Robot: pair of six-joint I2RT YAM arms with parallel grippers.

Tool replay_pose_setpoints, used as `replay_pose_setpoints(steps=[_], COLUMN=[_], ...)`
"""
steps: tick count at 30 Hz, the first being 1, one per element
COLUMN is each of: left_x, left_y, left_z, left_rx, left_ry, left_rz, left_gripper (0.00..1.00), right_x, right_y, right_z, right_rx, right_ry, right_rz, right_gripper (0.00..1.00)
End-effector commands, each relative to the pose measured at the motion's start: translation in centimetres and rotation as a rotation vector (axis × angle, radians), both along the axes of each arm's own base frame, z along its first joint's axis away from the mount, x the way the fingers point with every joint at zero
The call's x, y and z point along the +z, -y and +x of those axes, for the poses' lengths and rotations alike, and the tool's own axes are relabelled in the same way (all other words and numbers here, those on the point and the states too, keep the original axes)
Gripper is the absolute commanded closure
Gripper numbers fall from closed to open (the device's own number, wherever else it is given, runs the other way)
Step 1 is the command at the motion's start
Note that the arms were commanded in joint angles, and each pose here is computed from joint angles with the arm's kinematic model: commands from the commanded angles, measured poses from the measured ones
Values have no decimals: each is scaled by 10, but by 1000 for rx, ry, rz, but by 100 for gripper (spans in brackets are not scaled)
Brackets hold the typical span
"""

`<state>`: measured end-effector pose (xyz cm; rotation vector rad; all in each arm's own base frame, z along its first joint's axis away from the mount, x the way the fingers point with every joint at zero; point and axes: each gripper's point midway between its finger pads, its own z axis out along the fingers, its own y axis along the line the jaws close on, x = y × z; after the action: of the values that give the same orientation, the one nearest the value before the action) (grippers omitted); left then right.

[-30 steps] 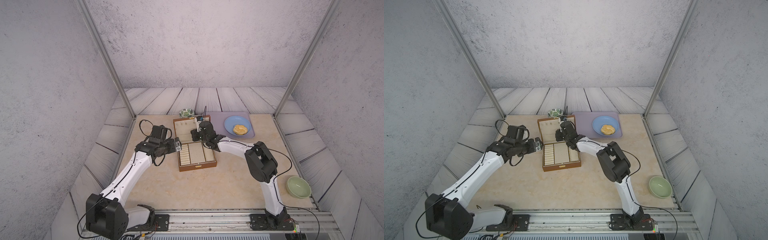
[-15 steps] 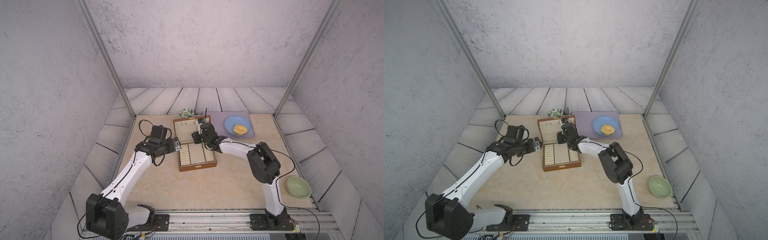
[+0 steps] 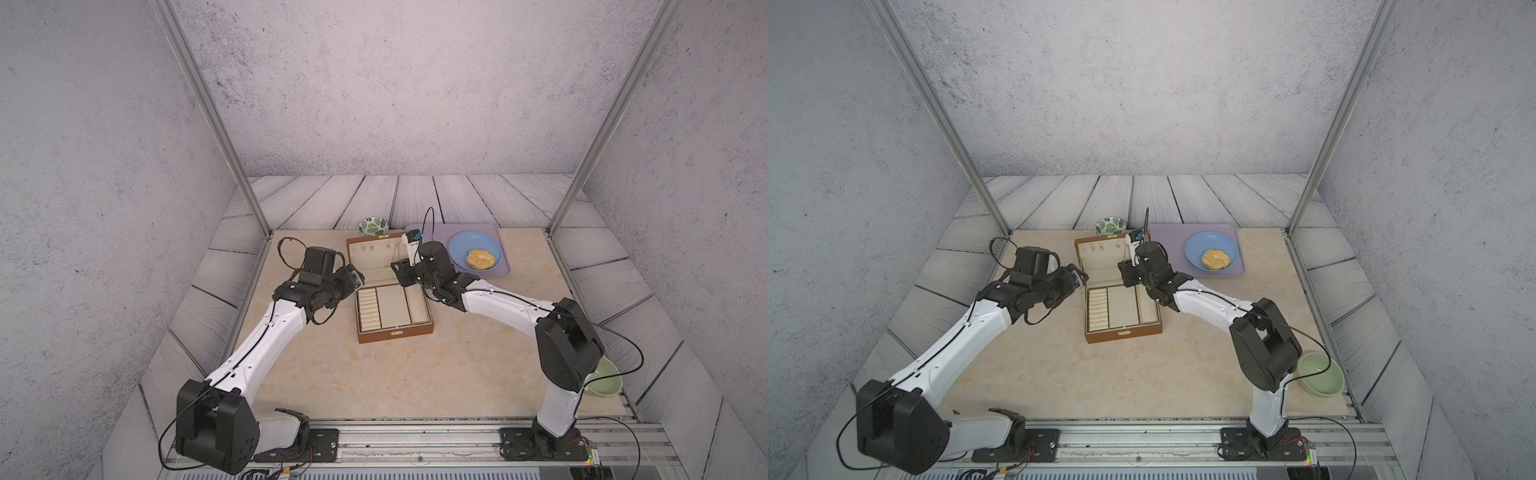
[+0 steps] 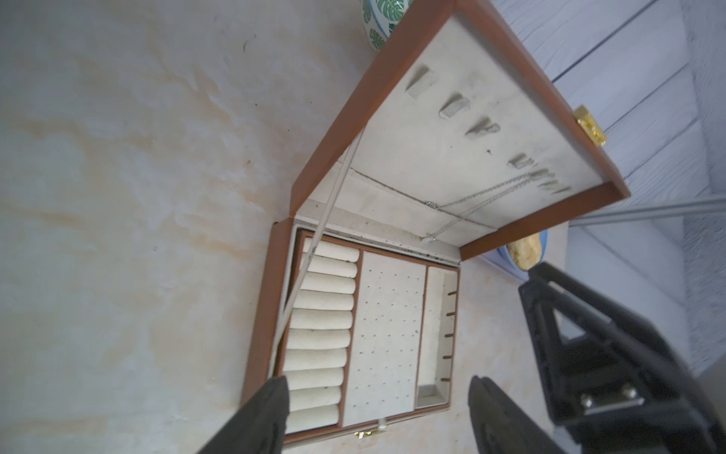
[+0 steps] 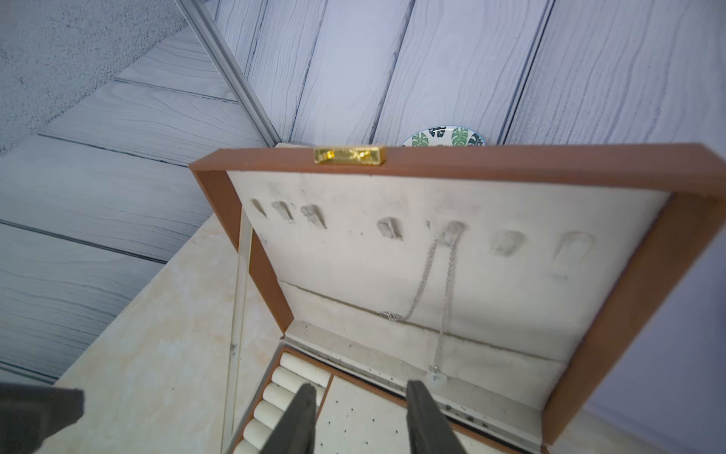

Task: Put jewelry chain into jewelry box
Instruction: Open the storage slot of the jewelry box.

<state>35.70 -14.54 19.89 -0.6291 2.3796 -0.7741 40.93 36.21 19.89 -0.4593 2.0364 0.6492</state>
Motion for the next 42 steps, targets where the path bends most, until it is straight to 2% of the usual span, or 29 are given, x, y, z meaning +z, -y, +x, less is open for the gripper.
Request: replay_pose_setpoints(steps=[1, 4, 10, 17, 22, 28, 34, 42], left_x=[-2, -8, -11, -27, -35, -47, -56, -68], left_y=[19, 32, 44, 51, 57, 58, 63, 70], left_z=[20, 35, 64, 87, 102, 109, 110, 113], left_rx=[112, 161, 219, 294, 310, 338, 357, 372], left_ry=[-37, -35, 5, 6, 7, -14, -48, -79], left_rz=[-201, -267, -279, -321, -341, -347, -362, -383], left_gripper=[25, 28, 33, 42, 45, 46, 50, 52], right_x=[-9, -18, -49, -81, -98, -109, -121, -128], right_y=[16, 25, 37, 38, 39, 43, 49, 53], right_z=[-12, -18, -36, -50, -53, -50, -49, -58], right_rx=[-1, -1, 42, 85, 91, 71, 52, 80], right_ry=[12, 12, -44, -103, -125, -121, -111, -68], right_rz=[-63, -96, -171, -180, -186, -196, -216, -209], right_gripper=[59, 59, 66, 69, 70, 70, 72, 75])
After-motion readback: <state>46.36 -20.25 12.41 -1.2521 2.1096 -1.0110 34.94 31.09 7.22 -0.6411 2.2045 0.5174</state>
